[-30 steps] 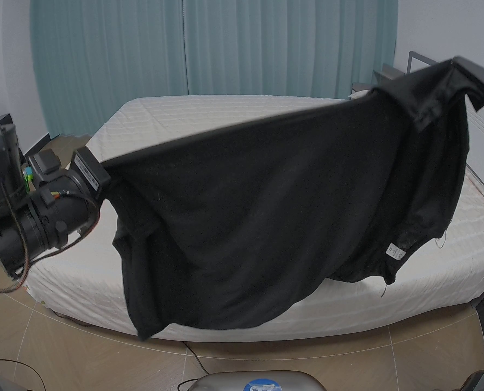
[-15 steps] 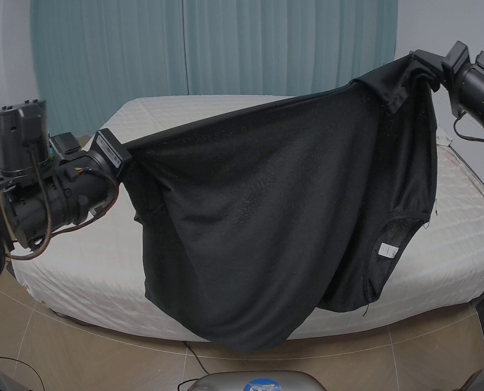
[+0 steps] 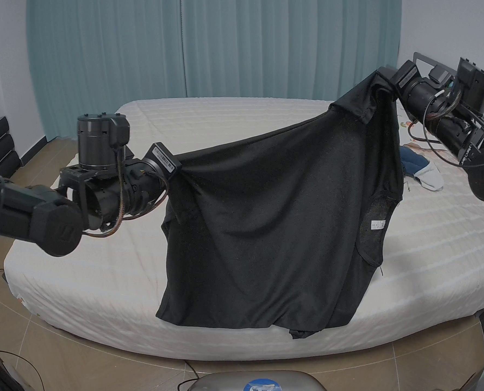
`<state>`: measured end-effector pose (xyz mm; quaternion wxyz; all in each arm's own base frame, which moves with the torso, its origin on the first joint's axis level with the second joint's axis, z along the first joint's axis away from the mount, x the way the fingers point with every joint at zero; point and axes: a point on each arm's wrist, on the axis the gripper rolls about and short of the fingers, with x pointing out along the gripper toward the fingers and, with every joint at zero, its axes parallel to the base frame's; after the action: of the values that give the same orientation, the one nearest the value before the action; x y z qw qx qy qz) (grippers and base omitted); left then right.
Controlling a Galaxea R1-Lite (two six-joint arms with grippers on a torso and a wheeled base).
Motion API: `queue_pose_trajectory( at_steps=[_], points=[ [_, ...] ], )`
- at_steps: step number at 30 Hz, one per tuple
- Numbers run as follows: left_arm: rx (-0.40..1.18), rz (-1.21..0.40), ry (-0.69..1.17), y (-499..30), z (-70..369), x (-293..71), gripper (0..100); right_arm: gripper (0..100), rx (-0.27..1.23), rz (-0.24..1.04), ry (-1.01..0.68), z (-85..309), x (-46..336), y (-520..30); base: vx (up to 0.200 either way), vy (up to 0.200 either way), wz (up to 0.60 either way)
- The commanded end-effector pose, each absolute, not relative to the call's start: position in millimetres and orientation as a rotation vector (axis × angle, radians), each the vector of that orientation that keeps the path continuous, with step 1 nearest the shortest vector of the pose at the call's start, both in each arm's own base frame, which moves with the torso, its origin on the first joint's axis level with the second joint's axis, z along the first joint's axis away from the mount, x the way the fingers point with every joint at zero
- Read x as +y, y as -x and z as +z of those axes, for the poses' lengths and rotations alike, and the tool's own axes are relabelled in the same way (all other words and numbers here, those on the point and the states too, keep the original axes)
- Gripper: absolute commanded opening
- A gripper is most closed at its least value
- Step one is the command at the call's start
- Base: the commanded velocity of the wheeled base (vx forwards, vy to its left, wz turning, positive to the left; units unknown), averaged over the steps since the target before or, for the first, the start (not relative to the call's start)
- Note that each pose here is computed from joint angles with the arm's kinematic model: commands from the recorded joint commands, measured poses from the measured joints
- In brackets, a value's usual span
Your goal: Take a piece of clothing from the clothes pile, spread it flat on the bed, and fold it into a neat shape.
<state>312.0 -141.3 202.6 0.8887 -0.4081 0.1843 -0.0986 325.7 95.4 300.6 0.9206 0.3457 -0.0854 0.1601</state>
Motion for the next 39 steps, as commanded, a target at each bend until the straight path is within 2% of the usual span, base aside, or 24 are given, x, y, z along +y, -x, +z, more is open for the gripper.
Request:
queue_pose_trajectory(
  at_steps=[1,4,11,17,22,23,24,25,27,29,32,39],
  points=[
    [0.446,-0.137,0.831,-355,161,-148,0,0,-0.111,0.312,-0.690,258,107,-362,0.200,0.000,0.00],
    [0.462,-0.121,0.827,-369,147,-150,0,0,-0.112,0.306,-0.668,246,110,-373,0.200,0.000,0.00],
    [0.527,-0.058,0.843,-406,89,-158,0,0,-0.047,0.266,-0.650,173,126,-412,0.200,0.000,0.00],
    [0.521,-0.062,0.863,-418,58,-168,0,0,0.002,0.213,-0.646,125,132,-432,0.000,0.000,0.00],
    [0.533,-0.054,0.879,-423,45,-171,0,0,0.028,0.203,-0.643,102,133,-440,0.000,0.000,0.00],
    [0.530,-0.051,0.894,-425,44,-172,0,100,0.032,0.200,-0.644,99,134,-441,0.000,0.000,0.00],
    [0.530,-0.051,0.894,-425,44,-172,0,100,0.032,0.200,-0.644,99,134,-441,0.000,0.000,0.00],
    [0.543,-0.033,0.910,-430,34,-171,100,100,0.064,0.193,-0.639,84,135,-444,0.000,0.000,0.00],
    [0.543,-0.031,0.910,-431,33,-171,100,100,0.065,0.192,-0.639,83,135,-444,0.000,0.000,0.00],
    [0.580,-0.005,0.893,-435,8,-172,100,100,0.133,0.156,-0.624,52,133,-450,0.000,0.000,0.00],
    [0.587,0.008,0.888,-436,2,-171,100,100,0.159,0.139,-0.618,40,129,-452,0.000,0.000,0.00],
    [0.575,0.118,0.838,-451,-12,-147,100,100,0.237,0.070,-0.602,10,112,-456,0.000,0.000,0.00]
  ],
)
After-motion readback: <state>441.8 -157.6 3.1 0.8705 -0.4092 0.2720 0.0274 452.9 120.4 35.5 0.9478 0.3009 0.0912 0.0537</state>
